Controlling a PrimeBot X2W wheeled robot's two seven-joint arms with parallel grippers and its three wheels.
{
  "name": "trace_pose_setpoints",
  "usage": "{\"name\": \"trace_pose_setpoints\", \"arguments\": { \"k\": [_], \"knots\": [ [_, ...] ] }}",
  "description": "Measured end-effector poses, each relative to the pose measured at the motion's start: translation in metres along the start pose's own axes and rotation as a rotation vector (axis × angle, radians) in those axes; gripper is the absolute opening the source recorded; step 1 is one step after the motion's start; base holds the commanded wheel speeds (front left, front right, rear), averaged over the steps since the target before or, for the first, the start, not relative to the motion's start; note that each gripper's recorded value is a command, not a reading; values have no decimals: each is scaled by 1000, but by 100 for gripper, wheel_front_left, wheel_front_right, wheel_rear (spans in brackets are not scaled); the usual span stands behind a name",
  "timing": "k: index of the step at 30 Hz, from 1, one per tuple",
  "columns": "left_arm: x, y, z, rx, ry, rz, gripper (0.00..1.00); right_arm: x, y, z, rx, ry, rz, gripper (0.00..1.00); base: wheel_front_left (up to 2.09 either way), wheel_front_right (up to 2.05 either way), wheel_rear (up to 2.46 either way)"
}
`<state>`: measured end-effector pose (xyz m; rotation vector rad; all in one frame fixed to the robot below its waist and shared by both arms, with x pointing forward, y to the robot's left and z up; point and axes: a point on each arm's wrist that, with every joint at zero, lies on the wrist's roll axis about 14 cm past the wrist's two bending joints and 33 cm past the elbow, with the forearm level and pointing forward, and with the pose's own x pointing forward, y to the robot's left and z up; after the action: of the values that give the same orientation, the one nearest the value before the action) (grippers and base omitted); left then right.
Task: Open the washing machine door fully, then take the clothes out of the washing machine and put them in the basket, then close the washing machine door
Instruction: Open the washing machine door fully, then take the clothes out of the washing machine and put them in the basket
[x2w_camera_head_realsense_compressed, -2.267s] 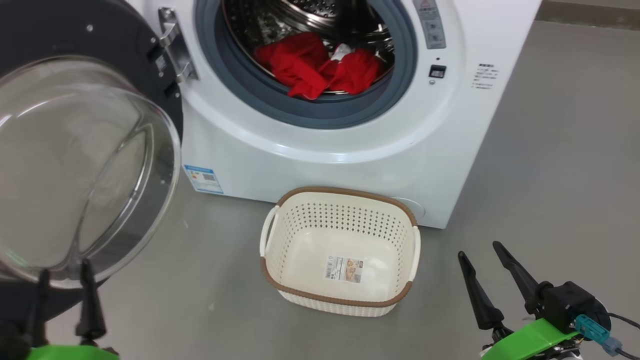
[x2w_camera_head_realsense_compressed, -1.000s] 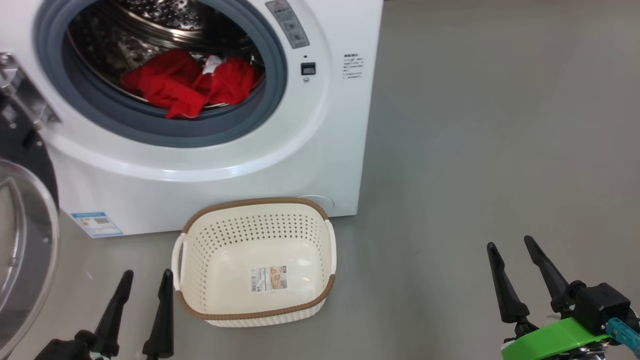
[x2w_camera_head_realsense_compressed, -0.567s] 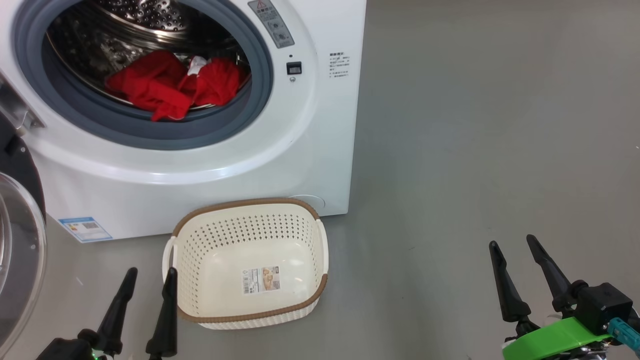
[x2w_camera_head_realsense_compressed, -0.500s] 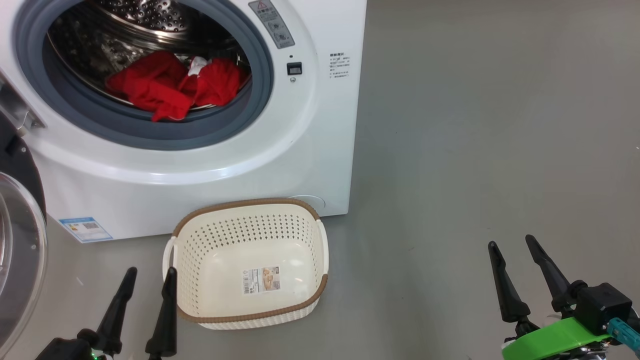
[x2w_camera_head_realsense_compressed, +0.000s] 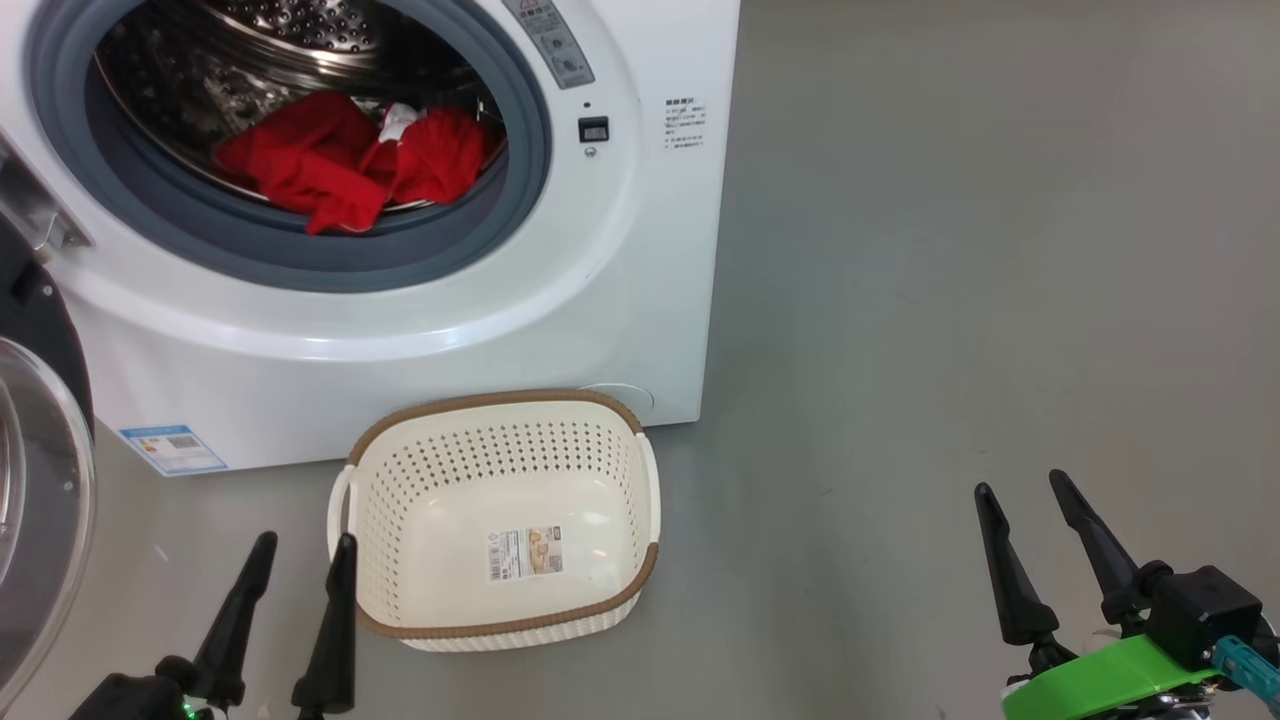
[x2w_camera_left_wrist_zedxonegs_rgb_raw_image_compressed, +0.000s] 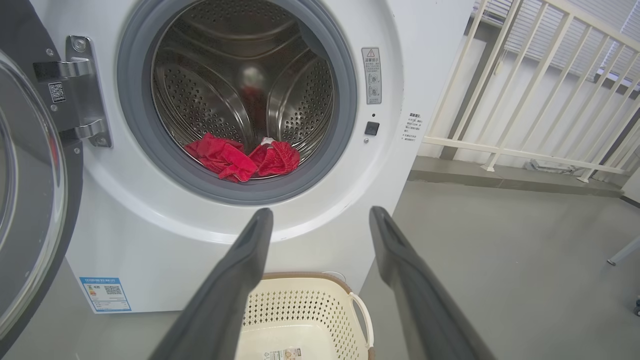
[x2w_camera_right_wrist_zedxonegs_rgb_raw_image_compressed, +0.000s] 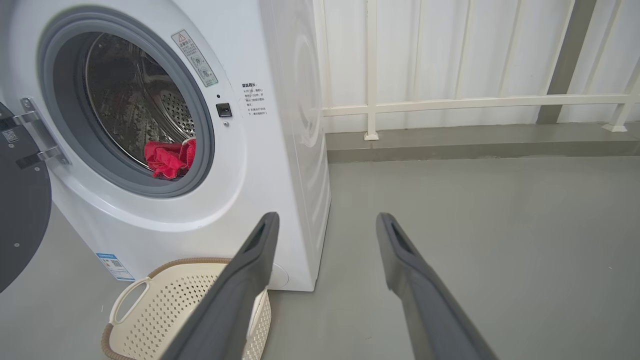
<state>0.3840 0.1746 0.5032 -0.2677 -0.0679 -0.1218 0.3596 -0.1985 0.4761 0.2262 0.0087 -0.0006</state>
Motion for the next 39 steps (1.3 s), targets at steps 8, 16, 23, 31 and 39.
{"name": "trace_pose_setpoints", "arguments": {
  "k": [8, 16, 23, 31, 39],
  "knots": [
    [0, -1, -3, -1, 12, -12, 100, 1, 5, -3, 7, 9, 11, 100, 56, -83, 27],
    [1, -1, -3, -2, 12, -14, 100, 1, 7, -6, 10, 16, 13, 100, 127, -156, 30],
    [2, 1, -1, -2, 6, -9, 100, 2, 9, -6, 13, 15, 17, 100, 108, -113, 5],
    [0, 3, -5, -1, 20, 0, 100, 3, 11, -9, 15, 24, 25, 100, 19, -19, 0],
    [-1, 4, -6, -3, 22, 4, 100, 3, 12, -8, 15, 22, 28, 100, 0, 0, 0]
  ]
}}
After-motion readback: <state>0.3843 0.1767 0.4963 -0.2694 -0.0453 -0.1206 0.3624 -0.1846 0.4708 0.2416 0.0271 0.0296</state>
